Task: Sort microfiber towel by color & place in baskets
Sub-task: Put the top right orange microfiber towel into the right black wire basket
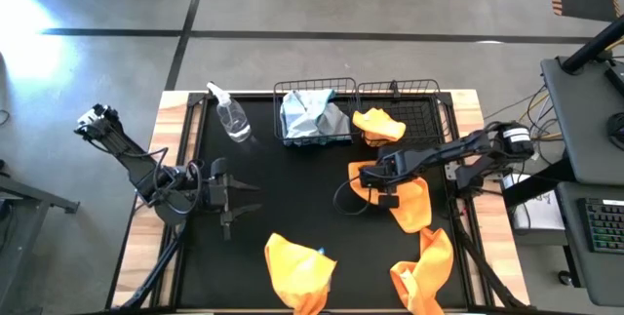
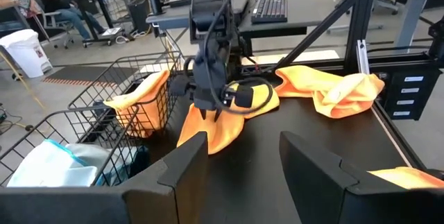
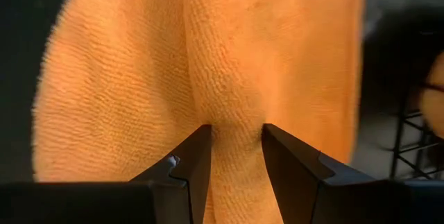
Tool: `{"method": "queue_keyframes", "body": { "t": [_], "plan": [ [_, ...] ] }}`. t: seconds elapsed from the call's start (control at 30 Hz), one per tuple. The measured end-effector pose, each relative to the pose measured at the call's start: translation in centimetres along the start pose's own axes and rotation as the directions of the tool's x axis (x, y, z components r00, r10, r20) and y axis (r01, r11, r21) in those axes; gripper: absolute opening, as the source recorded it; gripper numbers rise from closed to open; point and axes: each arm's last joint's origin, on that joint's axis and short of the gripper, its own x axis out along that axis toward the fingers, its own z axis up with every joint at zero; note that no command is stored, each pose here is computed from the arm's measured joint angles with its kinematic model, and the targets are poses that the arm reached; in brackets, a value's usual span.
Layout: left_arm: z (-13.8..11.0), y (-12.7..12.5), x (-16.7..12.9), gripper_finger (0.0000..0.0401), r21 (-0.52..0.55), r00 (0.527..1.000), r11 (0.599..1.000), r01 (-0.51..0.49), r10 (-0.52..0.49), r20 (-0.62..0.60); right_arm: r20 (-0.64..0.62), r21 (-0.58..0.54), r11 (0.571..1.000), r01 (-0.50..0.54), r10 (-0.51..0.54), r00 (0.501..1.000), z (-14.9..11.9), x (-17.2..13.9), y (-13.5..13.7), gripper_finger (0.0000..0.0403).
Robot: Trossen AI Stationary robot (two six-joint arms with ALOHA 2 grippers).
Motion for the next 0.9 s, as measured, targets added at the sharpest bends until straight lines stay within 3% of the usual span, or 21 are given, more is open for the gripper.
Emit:
{"method": "queue_keyframes", "body": {
  "t": [0.33,0.57,0.9],
  "plan": [
    [0.0,0.0,0.0,0.0165,0.000,1.000,1.000,0.000,0.000,0.000,-0.120,0.028,1.000,0.014,-0.010,0.993,0.4,2.8,0.7,0.0123],
    [0.0,0.1,0.0,0.0165,0.004,1.000,1.000,0.000,0.000,-0.003,-0.113,0.037,0.999,0.007,-0.003,0.994,0.5,2.7,0.6,0.0121],
    [0.0,0.1,0.0,0.0165,0.015,1.000,1.000,-0.001,0.001,-0.003,-0.049,0.132,0.991,-0.025,0.032,0.998,0.3,1.2,0.4,0.0036]
  ]
}}
